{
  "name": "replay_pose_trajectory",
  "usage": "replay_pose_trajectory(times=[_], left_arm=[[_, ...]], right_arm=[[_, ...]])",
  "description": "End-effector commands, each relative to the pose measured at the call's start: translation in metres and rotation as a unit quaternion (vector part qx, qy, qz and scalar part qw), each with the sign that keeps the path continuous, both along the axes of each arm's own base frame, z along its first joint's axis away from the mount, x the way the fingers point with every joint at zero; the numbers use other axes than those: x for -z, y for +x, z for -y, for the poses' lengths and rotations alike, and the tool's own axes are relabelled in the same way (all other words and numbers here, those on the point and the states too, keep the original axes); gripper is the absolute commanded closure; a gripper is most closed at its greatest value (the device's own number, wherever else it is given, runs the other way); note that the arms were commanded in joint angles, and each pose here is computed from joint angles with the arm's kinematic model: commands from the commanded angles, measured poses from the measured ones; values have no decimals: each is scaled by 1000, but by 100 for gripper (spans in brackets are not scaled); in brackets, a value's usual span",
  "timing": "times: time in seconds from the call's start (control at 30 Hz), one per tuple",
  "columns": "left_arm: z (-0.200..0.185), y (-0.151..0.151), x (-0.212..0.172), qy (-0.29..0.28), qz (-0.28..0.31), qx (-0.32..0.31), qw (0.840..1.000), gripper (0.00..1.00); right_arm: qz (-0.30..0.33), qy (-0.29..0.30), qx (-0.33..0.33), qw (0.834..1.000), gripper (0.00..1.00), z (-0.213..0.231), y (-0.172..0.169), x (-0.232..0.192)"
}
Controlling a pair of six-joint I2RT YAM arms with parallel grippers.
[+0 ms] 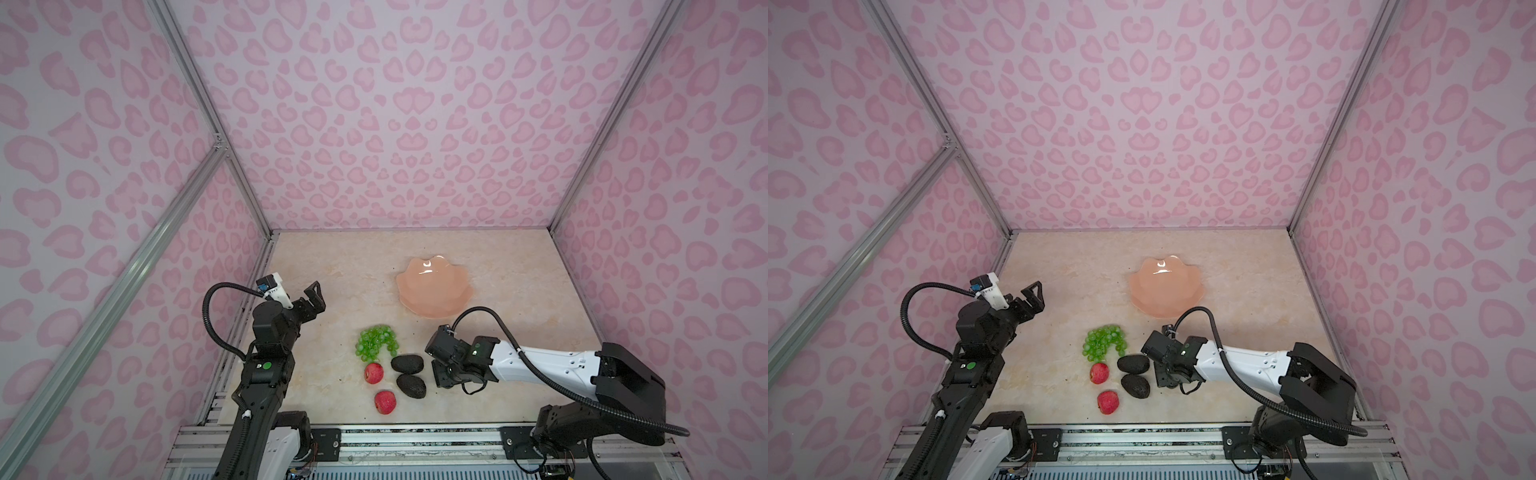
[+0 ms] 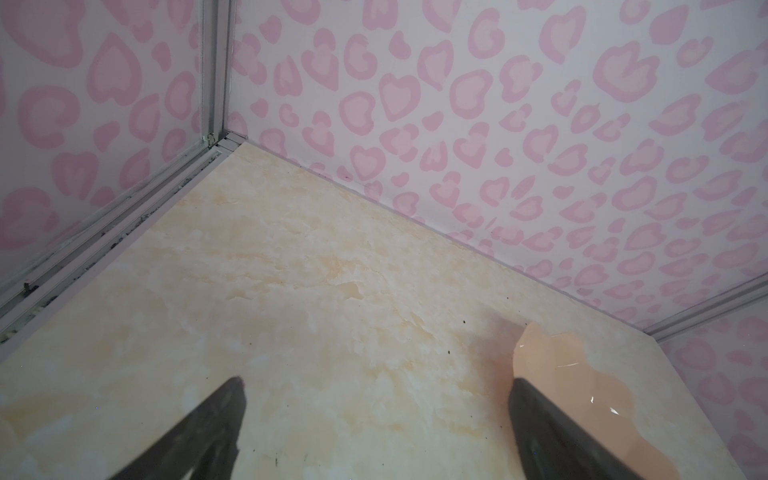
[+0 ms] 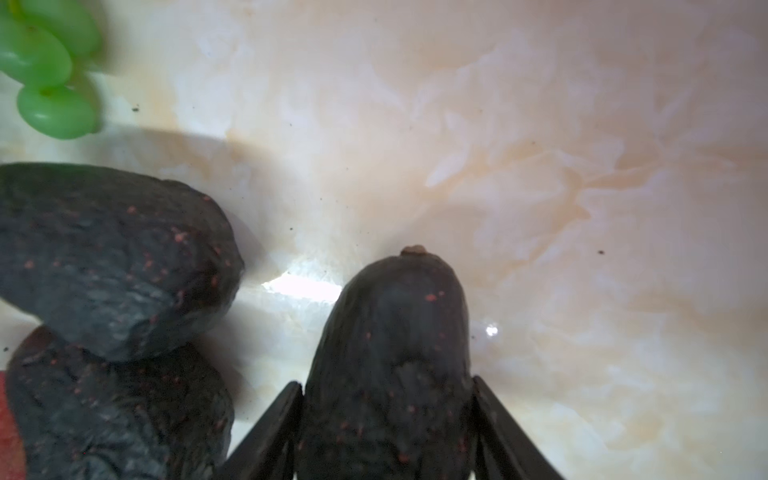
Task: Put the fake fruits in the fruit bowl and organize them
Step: 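Drop the avocado into the bowl with right gripper while left reaches for apple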
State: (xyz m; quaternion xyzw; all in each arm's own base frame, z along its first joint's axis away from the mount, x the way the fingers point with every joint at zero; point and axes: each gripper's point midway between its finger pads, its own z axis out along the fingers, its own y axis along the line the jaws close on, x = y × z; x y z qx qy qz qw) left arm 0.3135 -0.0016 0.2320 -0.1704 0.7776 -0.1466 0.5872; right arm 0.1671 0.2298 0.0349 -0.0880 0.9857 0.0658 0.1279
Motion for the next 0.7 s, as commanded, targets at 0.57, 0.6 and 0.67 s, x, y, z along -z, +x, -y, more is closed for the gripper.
replay_pose_trajectory(times=[0.57,0.6,0.67], left_arm=[[30,-27,38,-39,-96,78,992,5],[32,-29,41,-43,-104,82,990,5],[37,-35,47,-50,-117,89,988,6]], right_arm=[[190,72,68,977,75,51,132,-136],[199,72,70,975,75,50,144,-138],[207,63,67,974,76,47,164,-135]])
